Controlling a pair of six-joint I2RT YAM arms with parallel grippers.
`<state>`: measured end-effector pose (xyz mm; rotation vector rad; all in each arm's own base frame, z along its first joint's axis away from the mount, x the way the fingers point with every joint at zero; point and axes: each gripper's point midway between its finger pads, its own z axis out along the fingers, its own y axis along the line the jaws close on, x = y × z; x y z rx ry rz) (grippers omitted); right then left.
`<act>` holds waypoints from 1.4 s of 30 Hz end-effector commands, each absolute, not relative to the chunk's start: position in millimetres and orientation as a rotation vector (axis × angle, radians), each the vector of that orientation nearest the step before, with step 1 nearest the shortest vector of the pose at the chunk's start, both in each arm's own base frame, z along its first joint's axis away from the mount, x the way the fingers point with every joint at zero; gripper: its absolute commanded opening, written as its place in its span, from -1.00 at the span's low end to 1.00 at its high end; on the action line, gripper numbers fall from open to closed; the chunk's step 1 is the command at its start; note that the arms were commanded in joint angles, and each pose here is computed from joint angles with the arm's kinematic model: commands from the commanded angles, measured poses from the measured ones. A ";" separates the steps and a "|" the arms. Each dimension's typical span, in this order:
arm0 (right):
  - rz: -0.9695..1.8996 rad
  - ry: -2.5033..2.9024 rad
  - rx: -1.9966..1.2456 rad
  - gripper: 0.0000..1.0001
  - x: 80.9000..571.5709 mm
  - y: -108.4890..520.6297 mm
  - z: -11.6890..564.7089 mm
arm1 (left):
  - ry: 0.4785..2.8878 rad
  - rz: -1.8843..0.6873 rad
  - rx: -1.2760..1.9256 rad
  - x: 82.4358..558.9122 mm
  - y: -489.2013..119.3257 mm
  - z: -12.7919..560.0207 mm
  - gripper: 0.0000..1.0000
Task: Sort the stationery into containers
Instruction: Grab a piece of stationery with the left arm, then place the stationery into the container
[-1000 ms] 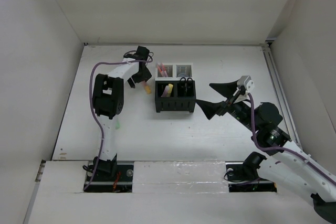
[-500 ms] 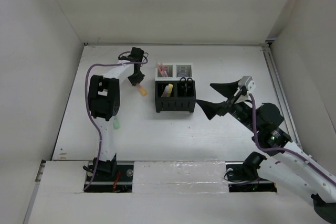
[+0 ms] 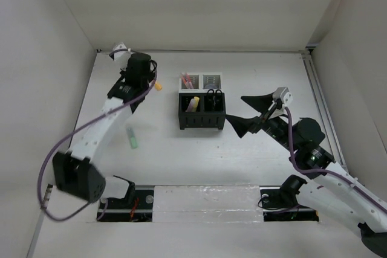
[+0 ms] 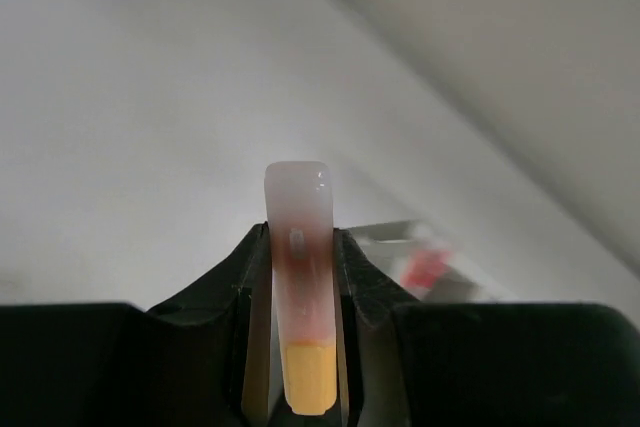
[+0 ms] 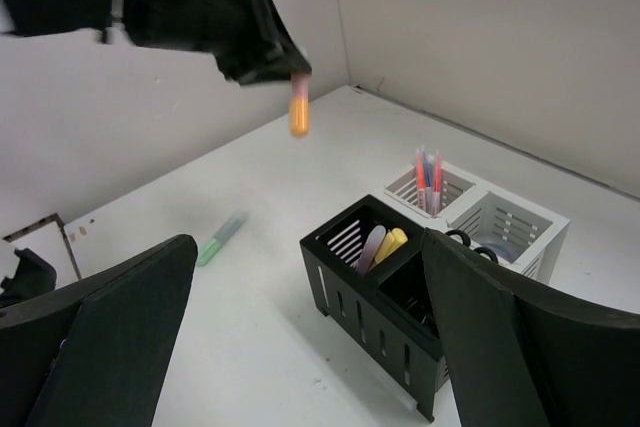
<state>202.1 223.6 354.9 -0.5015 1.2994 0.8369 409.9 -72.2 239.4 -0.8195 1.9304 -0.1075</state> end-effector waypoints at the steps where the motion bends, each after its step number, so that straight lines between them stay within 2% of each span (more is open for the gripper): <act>1: 0.827 1.265 -0.476 1.00 205.2 219.0 364.5 | 1.695 -0.284 -0.595 395.1 -101.5 303.2 -1.00; 2: 0.827 1.265 -0.476 1.00 205.2 219.0 364.5 | 1.654 -0.349 -0.511 389.9 -113.6 313.0 -1.00; 3: 0.825 1.274 -0.478 1.00 206.9 220.5 362.0 | 1.473 -0.458 -0.424 379.4 -118.0 362.9 -1.00; 4: 0.818 1.277 -0.469 1.00 208.3 219.3 362.0 | 1.484 -0.538 -0.327 371.0 -134.6 343.4 -1.00; 7: 0.818 1.277 -0.469 1.00 208.3 219.3 362.0 | 1.344 -0.633 -0.193 361.4 -150.7 373.0 -1.00; 10: 0.817 1.287 -0.472 1.00 210.3 221.1 359.0 | 1.380 -0.642 -0.033 369.1 -194.3 367.3 -1.00; 13: 0.817 1.287 -0.472 1.00 210.3 221.1 359.0 | 1.383 -0.514 0.105 365.4 -241.6 365.1 -1.00; 16: 0.811 1.289 -0.464 1.00 211.5 220.0 359.0 | 1.396 -0.468 0.119 369.7 -255.5 361.3 -1.00; 29: 0.805 1.323 -0.473 1.00 217.6 225.4 349.3 | 1.448 -0.433 0.109 356.0 -258.9 315.0 -1.00; 42: 0.814 1.301 -0.476 1.00 212.8 223.3 355.0 | 1.527 -0.256 0.113 372.4 -247.9 263.2 -1.00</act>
